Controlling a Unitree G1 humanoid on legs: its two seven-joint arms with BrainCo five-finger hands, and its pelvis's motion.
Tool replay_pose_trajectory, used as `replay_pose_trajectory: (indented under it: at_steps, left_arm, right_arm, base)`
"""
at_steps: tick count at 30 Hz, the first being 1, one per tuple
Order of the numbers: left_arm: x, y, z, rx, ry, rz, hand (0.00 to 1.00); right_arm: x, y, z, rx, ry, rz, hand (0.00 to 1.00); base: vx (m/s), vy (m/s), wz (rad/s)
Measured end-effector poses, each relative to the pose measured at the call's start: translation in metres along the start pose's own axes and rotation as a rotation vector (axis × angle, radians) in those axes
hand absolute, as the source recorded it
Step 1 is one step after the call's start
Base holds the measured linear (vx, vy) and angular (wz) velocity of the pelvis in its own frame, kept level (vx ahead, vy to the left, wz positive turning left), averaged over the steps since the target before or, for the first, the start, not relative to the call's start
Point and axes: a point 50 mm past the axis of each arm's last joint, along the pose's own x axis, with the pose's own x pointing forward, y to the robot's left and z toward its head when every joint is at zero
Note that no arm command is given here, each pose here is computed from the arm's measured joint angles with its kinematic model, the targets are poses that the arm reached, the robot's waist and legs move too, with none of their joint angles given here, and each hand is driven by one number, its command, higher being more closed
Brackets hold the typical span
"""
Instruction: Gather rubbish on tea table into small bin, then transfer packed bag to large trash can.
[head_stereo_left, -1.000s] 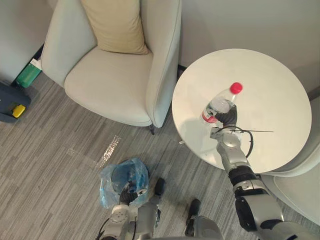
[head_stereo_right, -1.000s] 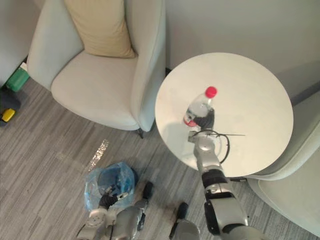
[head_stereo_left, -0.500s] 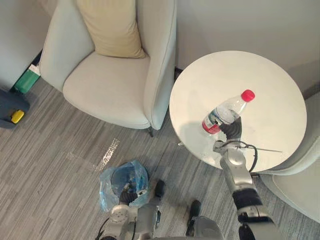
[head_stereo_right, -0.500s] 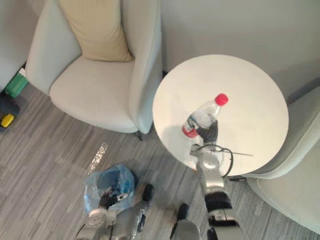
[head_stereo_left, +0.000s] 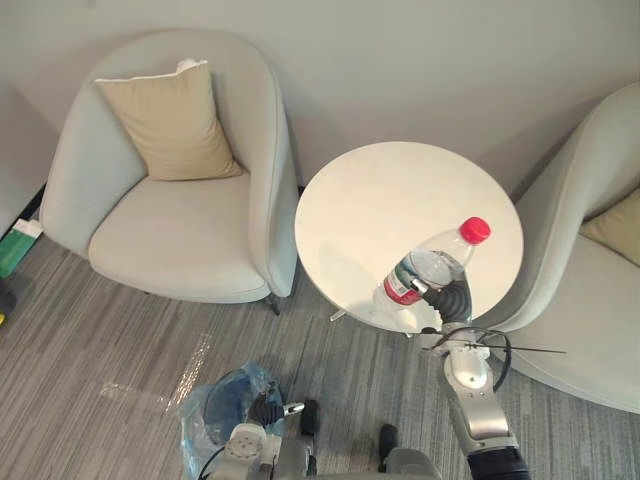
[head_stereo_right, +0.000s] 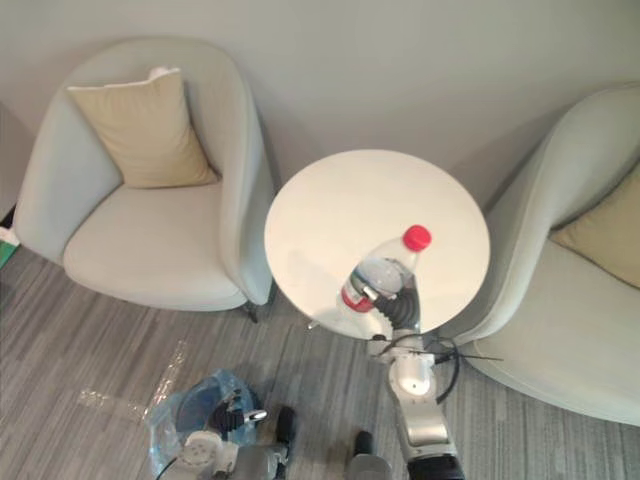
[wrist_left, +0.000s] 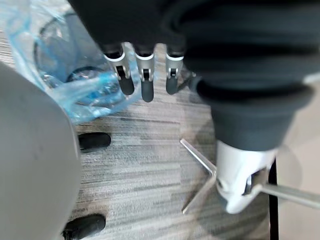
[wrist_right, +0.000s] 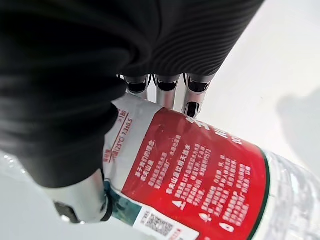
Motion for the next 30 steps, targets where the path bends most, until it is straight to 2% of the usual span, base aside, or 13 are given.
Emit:
replay_pose_trajectory:
  at_steps: [7,16,19,22,24,28,30]
  left_arm:
    - [-0.001,-0.004,-0.003,0.014,0.01,-0.014,0.0]
    - [0.001,-0.007,0.009,0.025,-0.039,-0.028,0.0]
    - [0.0,-0.018,0.005,0.034,-0.021,-0.06,0.0]
    - [0.0,-0.035,0.012,0.097,-0.046,-0.123,0.0]
    - [0.001,-0.036,0.014,0.125,-0.053,-0.134,0.0]
    - [-0.004,-0.019,-0.005,0.119,0.003,-0.086,0.0]
    - [-0.004,-0.014,-0.008,0.126,0.013,-0.068,0.0]
  right_arm:
    - [-0.003,0.009,0.005,-0.01,-0.026,0.045,1.0]
    - [0.01,0.008,-0.005,-0.101,-0.005,0.086,1.0]
    - [0.01,-0.002,-0.012,-0.166,0.021,0.088,1.0]
    - [0.014,-0.027,-0.011,-0.205,0.023,-0.003,1.0]
    - [0.015,-0.033,-0.014,-0.197,0.045,-0.055,1.0]
    - [0.006,-0.003,-0.034,-0.103,0.151,-0.02,1.0]
    - [0.005,0.001,-0.034,-0.089,0.153,-0.015,1.0]
  base:
    - [-0.02,-0.022,-0.11]
    - [-0.15,-0.05,0.48]
    - [-0.14,-0.025,1.11]
    - [-0.14,0.133,1.45]
    - [-0.18,0.239,1.18]
    - [-0.16,0.176,0.37]
    - [-0.13,0.084,0.05]
